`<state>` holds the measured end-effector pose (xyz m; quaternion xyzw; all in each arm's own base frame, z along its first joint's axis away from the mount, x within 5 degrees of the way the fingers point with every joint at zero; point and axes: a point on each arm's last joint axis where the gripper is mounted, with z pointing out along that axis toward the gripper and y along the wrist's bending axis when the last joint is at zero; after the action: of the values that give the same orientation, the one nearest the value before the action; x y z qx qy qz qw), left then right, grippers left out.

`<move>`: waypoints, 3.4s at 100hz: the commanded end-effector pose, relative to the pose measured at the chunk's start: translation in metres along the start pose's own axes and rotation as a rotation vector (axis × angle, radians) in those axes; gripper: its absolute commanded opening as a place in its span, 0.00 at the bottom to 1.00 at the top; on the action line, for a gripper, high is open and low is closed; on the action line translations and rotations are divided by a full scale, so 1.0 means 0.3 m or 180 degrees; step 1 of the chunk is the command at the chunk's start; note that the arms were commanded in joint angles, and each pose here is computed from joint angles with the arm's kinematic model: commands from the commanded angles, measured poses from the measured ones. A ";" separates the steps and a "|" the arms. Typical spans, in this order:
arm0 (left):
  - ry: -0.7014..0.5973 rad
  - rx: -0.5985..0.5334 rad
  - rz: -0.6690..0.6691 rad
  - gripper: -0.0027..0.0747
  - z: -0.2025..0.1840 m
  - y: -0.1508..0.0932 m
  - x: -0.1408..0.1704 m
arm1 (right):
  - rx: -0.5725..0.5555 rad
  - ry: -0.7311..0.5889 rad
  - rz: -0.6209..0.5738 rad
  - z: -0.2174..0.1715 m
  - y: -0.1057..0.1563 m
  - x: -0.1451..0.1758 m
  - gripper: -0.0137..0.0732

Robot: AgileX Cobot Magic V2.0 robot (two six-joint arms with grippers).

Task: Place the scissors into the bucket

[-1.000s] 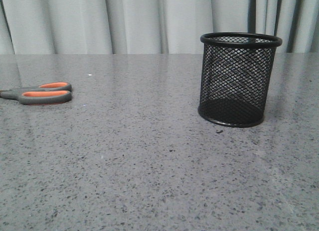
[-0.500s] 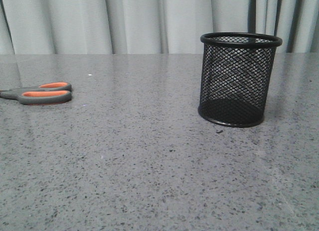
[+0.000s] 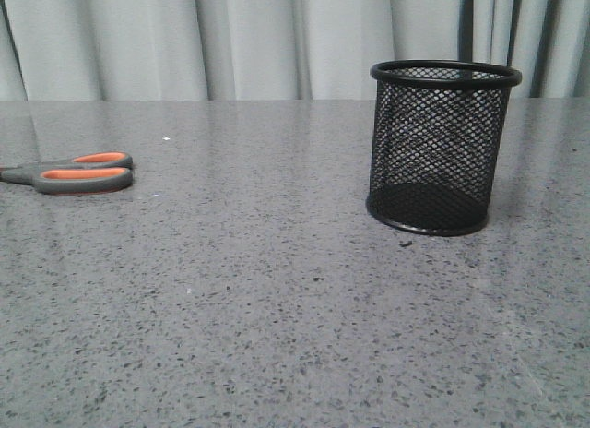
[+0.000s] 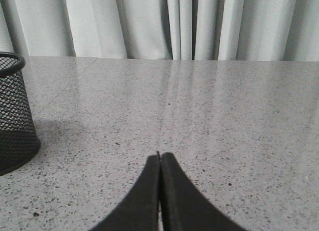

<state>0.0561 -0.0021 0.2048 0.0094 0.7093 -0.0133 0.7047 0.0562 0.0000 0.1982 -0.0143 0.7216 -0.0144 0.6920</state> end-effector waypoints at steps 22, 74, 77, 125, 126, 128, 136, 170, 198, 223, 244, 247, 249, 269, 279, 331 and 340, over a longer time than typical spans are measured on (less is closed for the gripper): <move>-0.0258 0.0004 -0.0500 0.01 -0.005 0.001 -0.006 | 0.0023 -0.0383 0.0243 -0.003 -0.002 -0.014 0.07; -0.0321 0.0140 -0.2171 0.01 -0.009 -0.003 -0.032 | -0.0132 -0.0340 0.1771 -0.007 0.004 -0.033 0.08; -0.0324 0.0163 -0.2169 0.01 -0.011 -0.005 -0.041 | -0.0156 -0.0335 0.1769 -0.009 0.006 -0.042 0.08; 0.0245 0.0373 -0.0679 0.01 -0.008 -0.040 -0.402 | -0.0372 0.0584 0.1033 0.045 0.028 -0.327 0.10; 0.0240 0.0368 -0.0638 0.01 -0.009 -0.040 -0.418 | -0.0376 0.0610 0.1000 0.046 0.028 -0.338 0.10; 0.0314 0.0367 -0.0588 0.01 -0.002 -0.040 -0.435 | -0.0381 0.0690 0.0965 0.055 0.029 -0.349 0.10; 0.0596 0.0406 -0.0387 0.01 0.028 -0.045 -0.489 | -0.0407 0.0950 0.0811 0.088 0.030 -0.391 0.10; 0.1167 0.0658 -0.0332 0.01 0.111 -0.069 -0.572 | -0.0707 0.1287 0.0559 0.171 0.057 -0.478 0.19; 0.1174 0.0981 -0.0383 0.22 0.133 -0.098 -0.573 | -0.0776 0.1333 0.0649 0.185 0.067 -0.475 0.62; 0.1353 0.1094 -0.0375 0.55 0.153 -0.108 -0.564 | -0.0785 0.1338 0.0668 0.184 0.068 -0.475 0.62; 0.1657 0.1346 -0.0028 0.53 0.201 -0.121 -0.596 | -0.0787 0.1338 0.0672 0.184 0.068 -0.475 0.62; 0.1711 0.1390 0.0024 0.53 0.213 -0.123 -0.603 | -0.0787 0.1338 0.0672 0.184 0.068 -0.475 0.62; 0.1757 0.1429 0.0067 0.53 0.222 -0.124 -0.608 | -0.0787 0.1338 0.0672 0.184 0.068 -0.475 0.62; 0.2366 0.1767 0.0488 0.53 0.342 -0.128 -0.646 | -0.0790 0.1348 0.0672 0.184 0.069 -0.474 0.62; 0.2630 0.1782 0.0664 0.53 0.405 -0.117 -0.662 | -0.0804 0.1350 0.0661 0.183 0.070 -0.474 0.62; 0.2576 0.3049 0.2717 0.53 0.724 -0.162 -0.544 | -0.0834 0.1400 0.0596 0.181 0.072 -0.469 0.62; 0.2673 0.3170 0.2911 0.53 0.782 -0.175 -0.504 | -0.0842 0.1401 0.0569 0.180 0.072 -0.469 0.62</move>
<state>0.2820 -0.0539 0.3480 0.5859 0.7791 -0.0440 0.2187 0.1123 0.0270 0.3204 -0.0342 0.8687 0.1381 0.4745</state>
